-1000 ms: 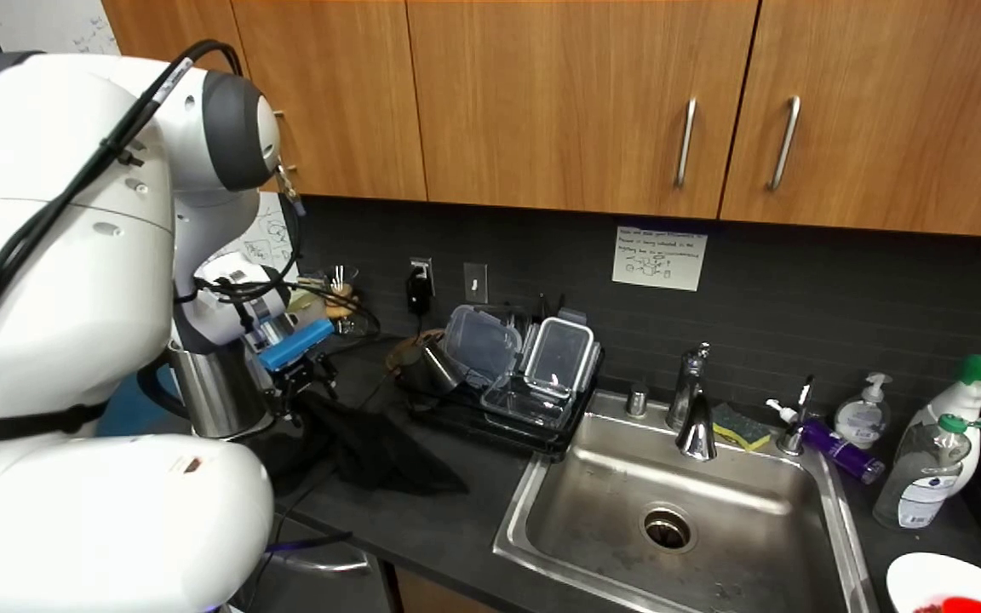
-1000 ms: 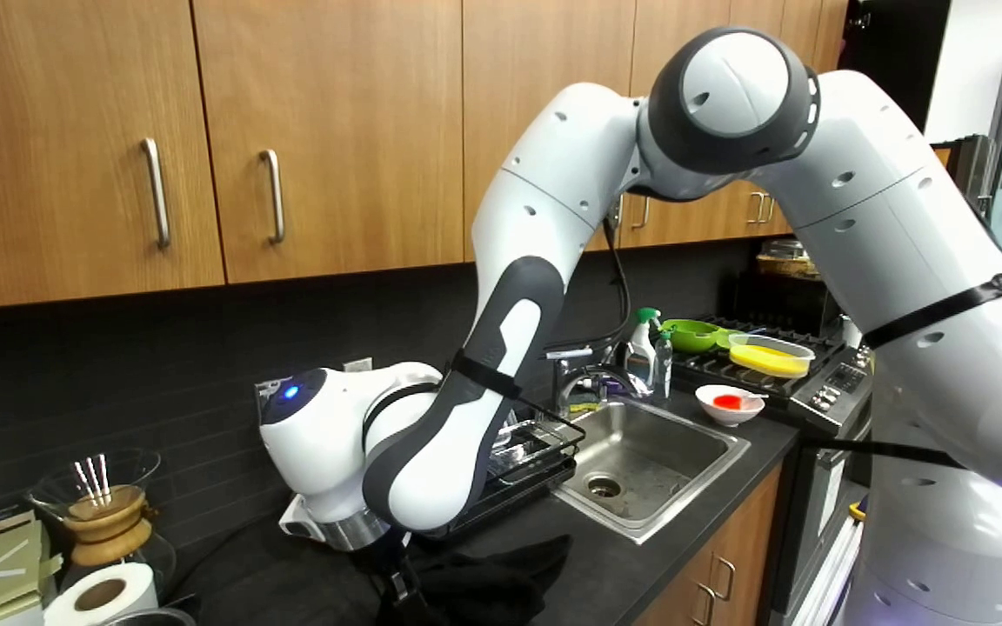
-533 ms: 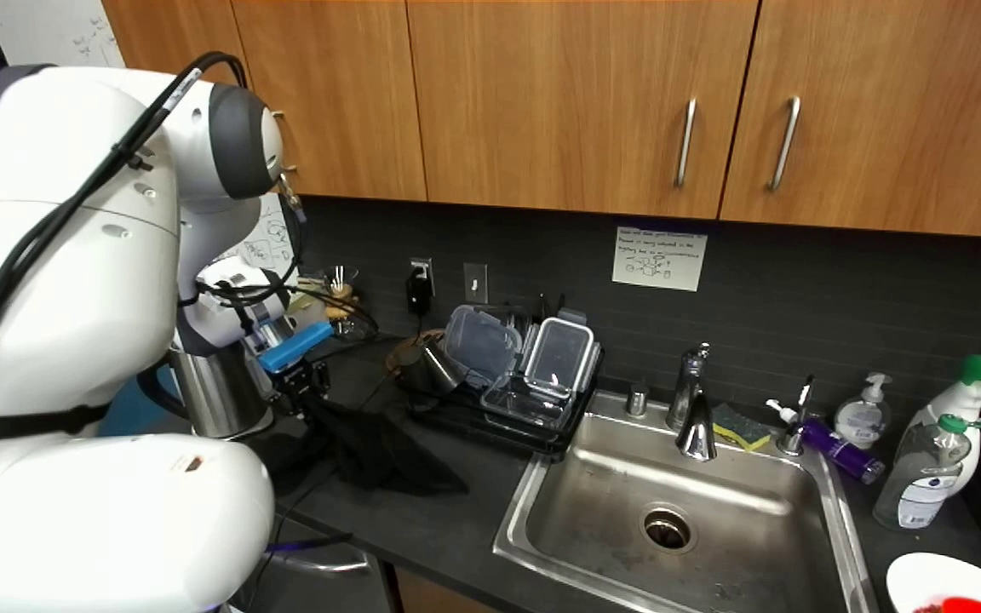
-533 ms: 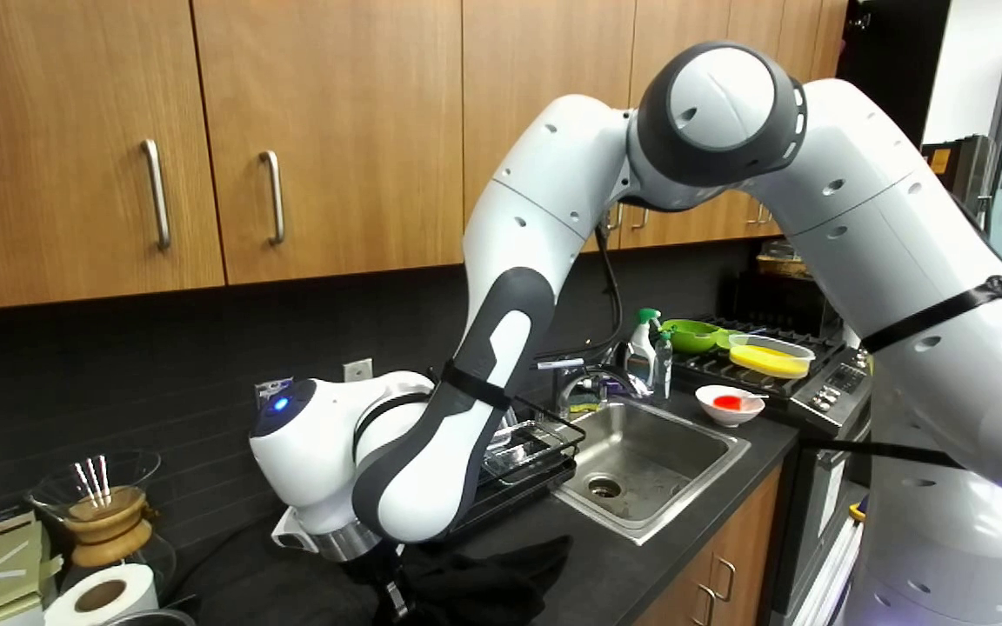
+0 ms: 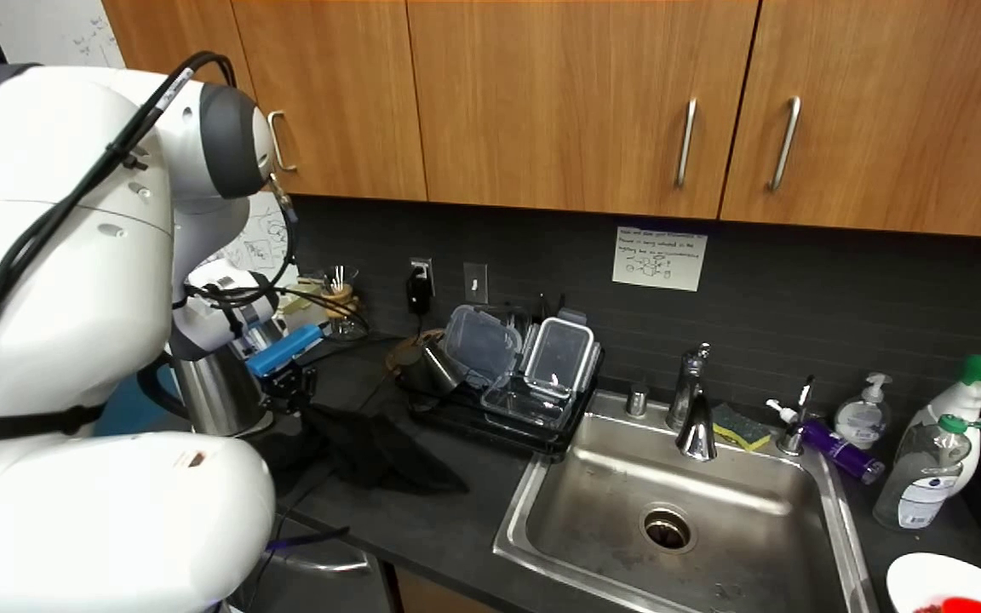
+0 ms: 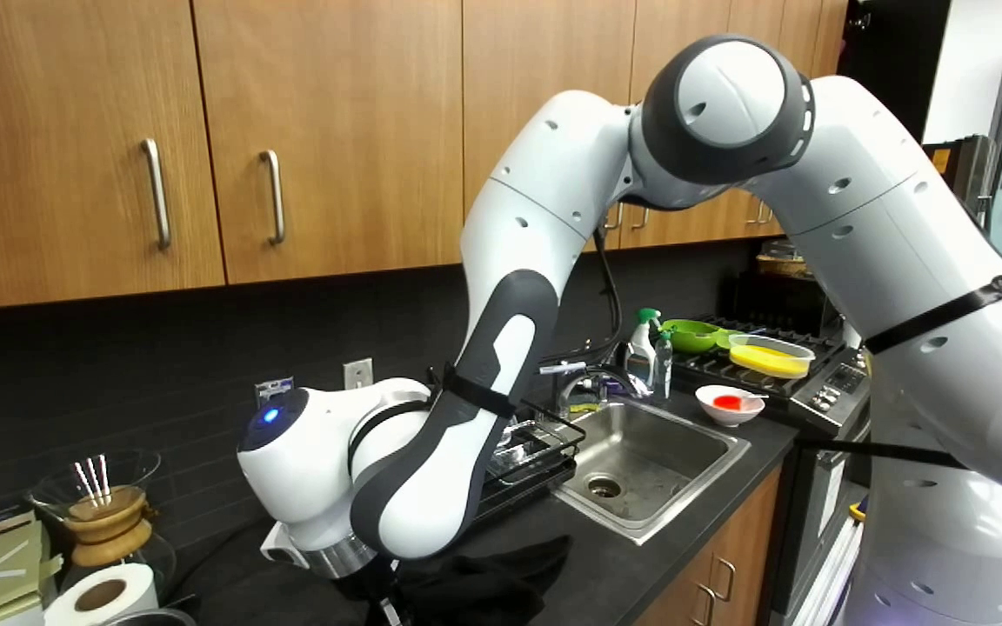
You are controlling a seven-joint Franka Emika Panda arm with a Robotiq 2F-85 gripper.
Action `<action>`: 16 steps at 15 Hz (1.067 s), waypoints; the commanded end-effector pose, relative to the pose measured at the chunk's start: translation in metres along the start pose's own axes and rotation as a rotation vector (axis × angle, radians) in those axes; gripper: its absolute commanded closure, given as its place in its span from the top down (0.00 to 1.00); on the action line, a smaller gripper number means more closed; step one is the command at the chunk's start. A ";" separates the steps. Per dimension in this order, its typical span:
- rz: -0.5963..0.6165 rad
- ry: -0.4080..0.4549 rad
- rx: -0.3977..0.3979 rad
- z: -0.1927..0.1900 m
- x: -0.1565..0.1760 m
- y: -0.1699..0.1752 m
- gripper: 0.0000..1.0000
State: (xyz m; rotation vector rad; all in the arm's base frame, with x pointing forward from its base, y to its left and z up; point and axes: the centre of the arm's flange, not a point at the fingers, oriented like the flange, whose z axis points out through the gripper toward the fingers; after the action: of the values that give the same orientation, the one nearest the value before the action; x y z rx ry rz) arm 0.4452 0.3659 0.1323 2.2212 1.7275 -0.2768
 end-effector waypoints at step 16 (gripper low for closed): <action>-0.088 -0.030 0.044 0.050 0.010 0.035 0.02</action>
State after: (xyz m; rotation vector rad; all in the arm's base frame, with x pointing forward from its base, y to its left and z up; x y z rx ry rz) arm 0.4743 0.3428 0.0964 2.1961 1.7919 -0.3450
